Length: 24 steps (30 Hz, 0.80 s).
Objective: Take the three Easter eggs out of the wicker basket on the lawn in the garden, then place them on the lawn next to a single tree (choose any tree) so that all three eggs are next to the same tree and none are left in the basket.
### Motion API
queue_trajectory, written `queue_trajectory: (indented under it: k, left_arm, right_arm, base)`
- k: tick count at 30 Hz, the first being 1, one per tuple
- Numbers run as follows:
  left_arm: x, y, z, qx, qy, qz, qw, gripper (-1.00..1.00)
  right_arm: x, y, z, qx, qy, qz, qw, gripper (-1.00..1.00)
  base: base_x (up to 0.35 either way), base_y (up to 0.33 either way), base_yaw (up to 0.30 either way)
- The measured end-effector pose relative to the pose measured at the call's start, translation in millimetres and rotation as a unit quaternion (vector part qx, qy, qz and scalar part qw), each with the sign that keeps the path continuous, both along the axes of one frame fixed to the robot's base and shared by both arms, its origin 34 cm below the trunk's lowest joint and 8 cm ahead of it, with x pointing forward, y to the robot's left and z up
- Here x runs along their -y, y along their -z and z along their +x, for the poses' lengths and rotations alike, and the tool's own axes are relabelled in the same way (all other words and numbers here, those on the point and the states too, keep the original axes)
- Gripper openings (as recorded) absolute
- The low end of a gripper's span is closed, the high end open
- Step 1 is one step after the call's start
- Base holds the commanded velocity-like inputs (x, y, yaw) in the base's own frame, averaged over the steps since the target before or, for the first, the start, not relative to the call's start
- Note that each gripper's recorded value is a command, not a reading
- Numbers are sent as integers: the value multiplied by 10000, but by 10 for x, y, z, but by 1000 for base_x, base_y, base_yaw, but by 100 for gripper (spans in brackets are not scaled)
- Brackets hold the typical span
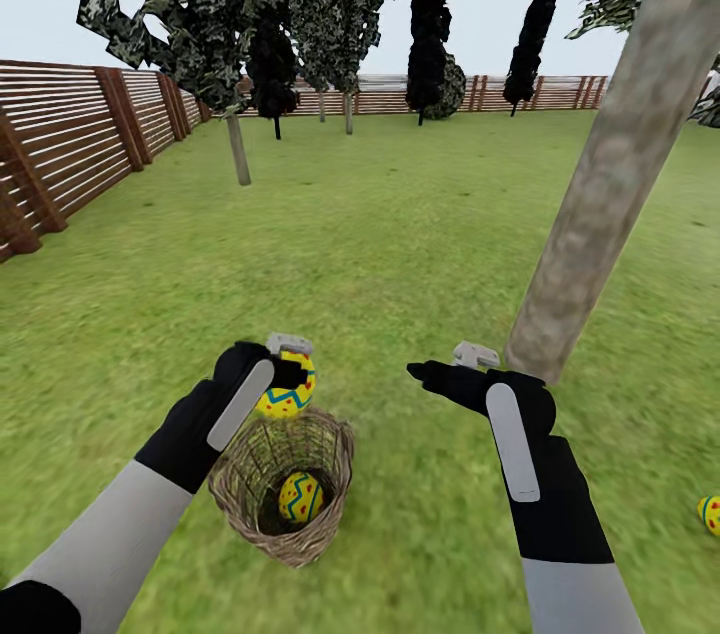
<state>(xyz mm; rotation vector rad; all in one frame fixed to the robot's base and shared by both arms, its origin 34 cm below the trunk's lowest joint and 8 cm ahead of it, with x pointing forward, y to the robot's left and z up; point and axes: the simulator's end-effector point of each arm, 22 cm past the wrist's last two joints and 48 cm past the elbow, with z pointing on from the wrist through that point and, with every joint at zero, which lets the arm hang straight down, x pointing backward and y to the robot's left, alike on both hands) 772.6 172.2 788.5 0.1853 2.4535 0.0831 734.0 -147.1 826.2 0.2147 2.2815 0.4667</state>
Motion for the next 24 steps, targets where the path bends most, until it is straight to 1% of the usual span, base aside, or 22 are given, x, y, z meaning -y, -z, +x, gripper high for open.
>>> queue_trajectory:
  k: [1,5,24]
  left_arm:
    - [34,-84,-19,110,22,-25,9999,-100]
    - [110,-286,-64,319,86,-97,9994,-100]
    - [132,-716,-56,413,108,-101,9990,-100]
  right_arm:
    - [-2,-19,2,1,-2,0,10000,100]
    - [-3,-94,5,1,-4,3,10000,100]
    - [-21,-446,6,-5,-21,9,10000,100]
  base:
    - [0,0,-13]
    - [0,0,-181]
    - [0,0,-270]
